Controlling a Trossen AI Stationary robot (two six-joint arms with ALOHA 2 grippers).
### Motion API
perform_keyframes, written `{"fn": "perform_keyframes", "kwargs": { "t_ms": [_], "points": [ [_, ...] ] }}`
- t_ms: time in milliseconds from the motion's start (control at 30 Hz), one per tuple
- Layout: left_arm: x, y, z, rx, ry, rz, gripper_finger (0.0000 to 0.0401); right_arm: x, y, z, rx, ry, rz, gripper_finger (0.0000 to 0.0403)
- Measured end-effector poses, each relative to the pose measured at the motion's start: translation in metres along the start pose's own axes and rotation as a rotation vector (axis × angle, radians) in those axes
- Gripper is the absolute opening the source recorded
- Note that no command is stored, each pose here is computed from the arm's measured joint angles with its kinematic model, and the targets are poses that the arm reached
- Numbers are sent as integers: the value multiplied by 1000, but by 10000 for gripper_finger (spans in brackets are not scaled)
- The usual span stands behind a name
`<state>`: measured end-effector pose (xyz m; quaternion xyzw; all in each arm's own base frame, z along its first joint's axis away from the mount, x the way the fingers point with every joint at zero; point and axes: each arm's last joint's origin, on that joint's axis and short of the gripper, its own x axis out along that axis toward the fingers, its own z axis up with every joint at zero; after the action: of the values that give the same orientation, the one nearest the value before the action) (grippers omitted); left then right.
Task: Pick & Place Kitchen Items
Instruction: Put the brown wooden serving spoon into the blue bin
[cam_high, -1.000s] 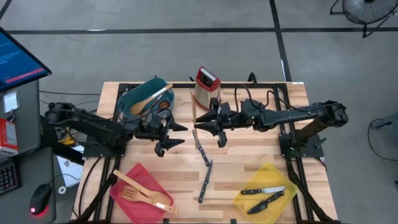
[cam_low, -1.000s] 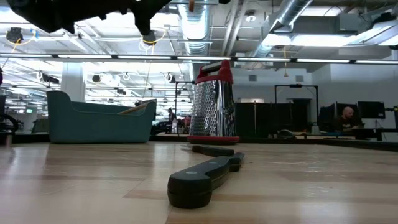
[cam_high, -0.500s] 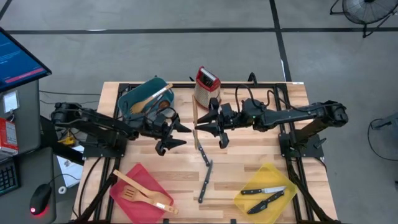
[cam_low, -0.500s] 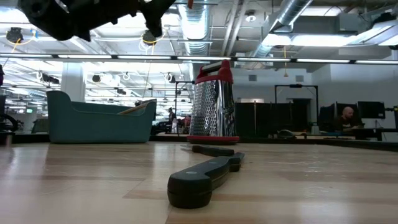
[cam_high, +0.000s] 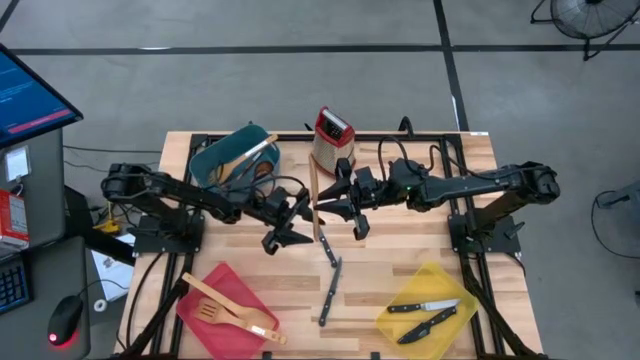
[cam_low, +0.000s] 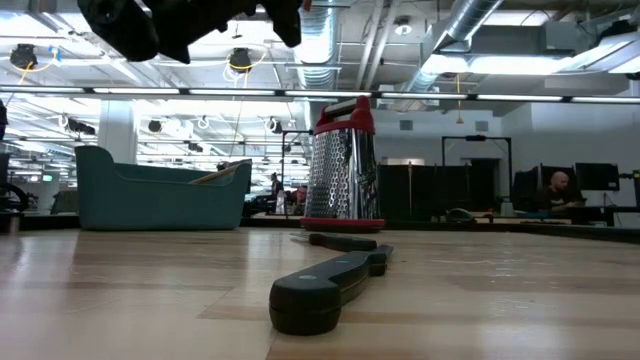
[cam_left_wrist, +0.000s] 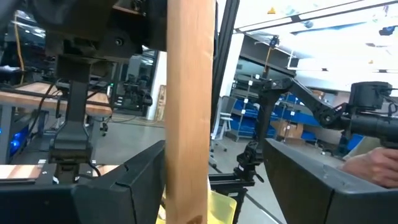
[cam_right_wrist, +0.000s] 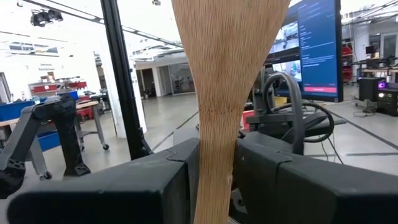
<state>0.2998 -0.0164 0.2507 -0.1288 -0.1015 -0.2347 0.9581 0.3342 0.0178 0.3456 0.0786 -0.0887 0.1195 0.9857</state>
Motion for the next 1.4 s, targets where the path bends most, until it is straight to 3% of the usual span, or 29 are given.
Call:
{"fn": "perform_keyframes", "kwargs": {
  "t_ms": [233, 533, 967, 1267, 1400],
  "points": [
    [0, -1, 3, 4, -8, -6, 223, 0, 0, -1, 2, 7, 4, 82],
    [0, -1, 3, 13, -3, -23, 113, 0, 1, -1, 3, 10, 37, 82],
    [0, -2, 3, 19, 9, -62, 14, 0, 2, -1, 2, 14, 48, 110],
    [0, -1, 3, 41, 5, -50, 5, 0, 1, -4, 7, 47, 41, 119],
    [0, -1, 4, 39, -3, -25, 5, -3, 1, -4, -32, 84, 32, 146]
  ]
}}
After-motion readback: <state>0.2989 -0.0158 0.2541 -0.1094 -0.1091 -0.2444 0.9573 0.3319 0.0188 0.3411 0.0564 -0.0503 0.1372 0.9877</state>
